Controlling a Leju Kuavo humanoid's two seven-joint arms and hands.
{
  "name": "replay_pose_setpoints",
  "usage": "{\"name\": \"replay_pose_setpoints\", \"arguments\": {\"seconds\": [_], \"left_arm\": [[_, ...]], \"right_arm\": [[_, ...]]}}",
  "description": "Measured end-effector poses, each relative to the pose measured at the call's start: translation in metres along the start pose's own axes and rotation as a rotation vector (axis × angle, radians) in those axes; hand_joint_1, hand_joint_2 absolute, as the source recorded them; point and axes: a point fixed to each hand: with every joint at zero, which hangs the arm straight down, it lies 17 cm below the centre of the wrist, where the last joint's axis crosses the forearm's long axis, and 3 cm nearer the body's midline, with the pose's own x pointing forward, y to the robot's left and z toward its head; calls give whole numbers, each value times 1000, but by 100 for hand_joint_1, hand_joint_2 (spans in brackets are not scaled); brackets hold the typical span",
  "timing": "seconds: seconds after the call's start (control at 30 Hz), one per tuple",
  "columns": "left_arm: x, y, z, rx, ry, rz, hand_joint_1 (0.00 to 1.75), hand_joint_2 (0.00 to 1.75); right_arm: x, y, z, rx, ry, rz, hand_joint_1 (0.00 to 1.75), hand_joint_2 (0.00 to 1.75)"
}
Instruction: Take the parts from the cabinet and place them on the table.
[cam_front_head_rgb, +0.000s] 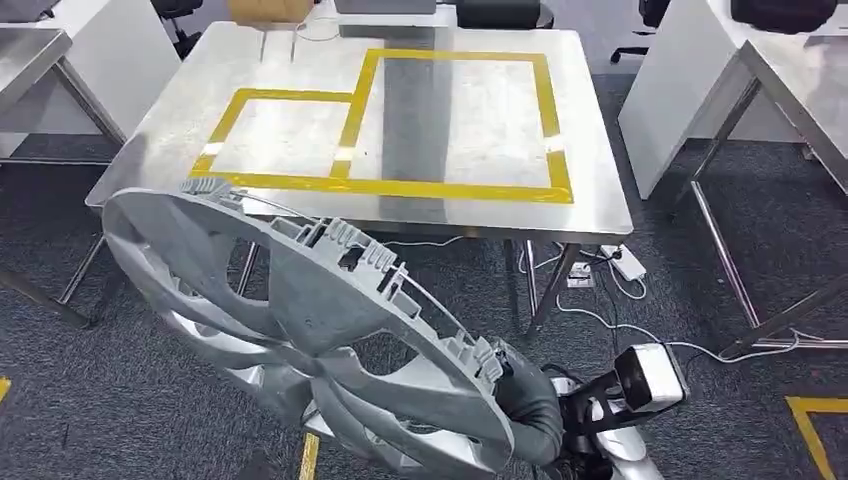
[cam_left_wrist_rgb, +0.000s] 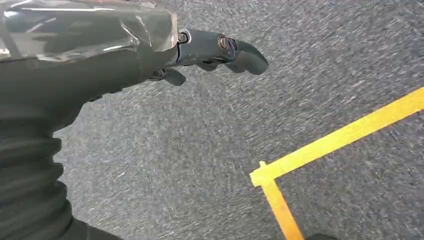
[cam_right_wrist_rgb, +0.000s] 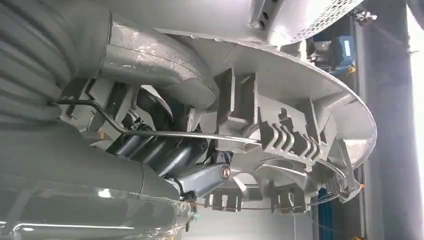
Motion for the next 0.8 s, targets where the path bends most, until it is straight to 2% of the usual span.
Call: {"name": "replay_pose_setpoints", "arguments": {"seconds": [0.8], "left_arm": [[7,-3,0,3,-17,-8,0,175]], "right_arm": [[2,0,3,-17,-2,16,175,175]]}}
